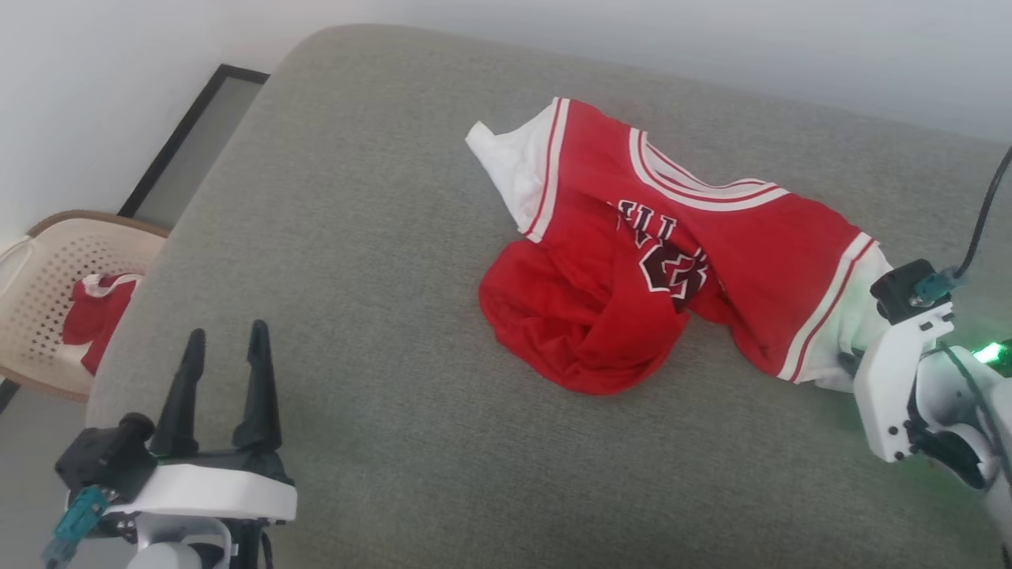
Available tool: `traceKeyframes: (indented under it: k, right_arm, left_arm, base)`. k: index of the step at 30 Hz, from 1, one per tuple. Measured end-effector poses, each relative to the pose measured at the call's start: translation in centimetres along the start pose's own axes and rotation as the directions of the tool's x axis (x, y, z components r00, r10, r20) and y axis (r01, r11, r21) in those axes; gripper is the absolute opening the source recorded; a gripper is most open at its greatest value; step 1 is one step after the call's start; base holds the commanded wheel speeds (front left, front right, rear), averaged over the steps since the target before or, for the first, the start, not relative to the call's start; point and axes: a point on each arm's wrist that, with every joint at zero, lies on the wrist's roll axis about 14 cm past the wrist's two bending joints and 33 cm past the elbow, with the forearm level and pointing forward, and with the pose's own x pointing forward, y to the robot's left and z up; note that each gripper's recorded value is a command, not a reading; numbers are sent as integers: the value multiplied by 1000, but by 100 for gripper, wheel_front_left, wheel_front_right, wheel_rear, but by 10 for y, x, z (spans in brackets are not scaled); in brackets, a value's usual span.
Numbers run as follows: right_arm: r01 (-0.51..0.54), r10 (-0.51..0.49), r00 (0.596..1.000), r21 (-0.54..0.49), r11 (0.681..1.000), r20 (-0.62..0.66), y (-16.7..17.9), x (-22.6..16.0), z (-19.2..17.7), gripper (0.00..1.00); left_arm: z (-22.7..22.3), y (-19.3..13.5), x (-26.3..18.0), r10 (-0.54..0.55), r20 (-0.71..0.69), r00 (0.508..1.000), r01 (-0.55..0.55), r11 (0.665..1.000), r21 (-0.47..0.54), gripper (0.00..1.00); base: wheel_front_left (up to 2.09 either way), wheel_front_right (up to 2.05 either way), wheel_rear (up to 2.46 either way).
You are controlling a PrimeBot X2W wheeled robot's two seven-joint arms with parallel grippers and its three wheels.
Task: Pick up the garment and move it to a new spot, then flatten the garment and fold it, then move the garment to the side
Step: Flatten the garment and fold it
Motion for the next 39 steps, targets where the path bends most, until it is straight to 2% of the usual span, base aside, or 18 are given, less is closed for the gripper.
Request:
traceKeyframes:
  k: [4, 14, 18, 23, 24, 25, 26, 27, 28, 35, 39]
  right_arm:
    - [16, -16, 1000, -4, 1000, 11, -14, -14, -1, 0]
    - [161, -161, 986, 5, 987, -31, -90, -71, -24, 0]
    - [223, -220, 974, 49, 974, -59, -118, -87, -38, 0]
    - [235, -222, 970, 147, 961, -96, -123, -84, -60, 0]
    - [231, -217, 971, 168, 958, -96, -122, -81, -63, 10]
    - [227, -212, 973, 188, 956, -97, -119, -78, -66, 29]
    - [222, -205, 974, 211, 952, -99, -117, -75, -69, 44]
    - [222, -205, 974, 224, 949, -97, -116, -74, -70, 53]
    - [224, -207, 973, 226, 948, -97, -116, -73, -70, 100]
    - [224, -219, 974, 249, 942, -51, -111, -79, -64, 100]
    - [222, -238, 971, 266, 938, 32, -111, -91, -51, 100]
  left_arm:
    - [1, -1, 3, -7, 10, 1000, 7, 1000, 3, 100]
    - [-1, -13, 12, -36, 17, 999, 36, 999, -7, 100]
    - [-3, -16, 14, -43, 13, 999, 43, 999, -5, 100]
    - [-7, -19, 15, -54, 0, 999, 54, 999, -5, 100]
    - [-8, -20, 15, -56, -1, 998, 56, 998, -4, 100]
    - [-8, -20, 16, -58, -2, 998, 58, 998, -2, 100]
    - [-8, -21, 16, -62, -4, 998, 62, 998, -3, 100]
    - [-10, -23, 16, -70, -9, 998, 70, 998, -2, 100]
    - [-11, -25, 16, -77, -13, 997, 77, 997, -2, 100]
    - [-9, -30, 21, -128, -16, 992, 128, 992, 15, 100]
    - [-8, -37, 26, -173, -20, 985, 174, 984, 27, 100]
  base:
    - [0, 0, 0]
    - [0, 0, 0]
    - [0, 0, 0]
    - [0, 0, 0]
    - [0, 0, 0]
    - [0, 0, 0]
    - [0, 0, 0]
    - [0, 0, 0]
    - [0, 0, 0]
    - [0, 0, 0]
    - [0, 0, 0]
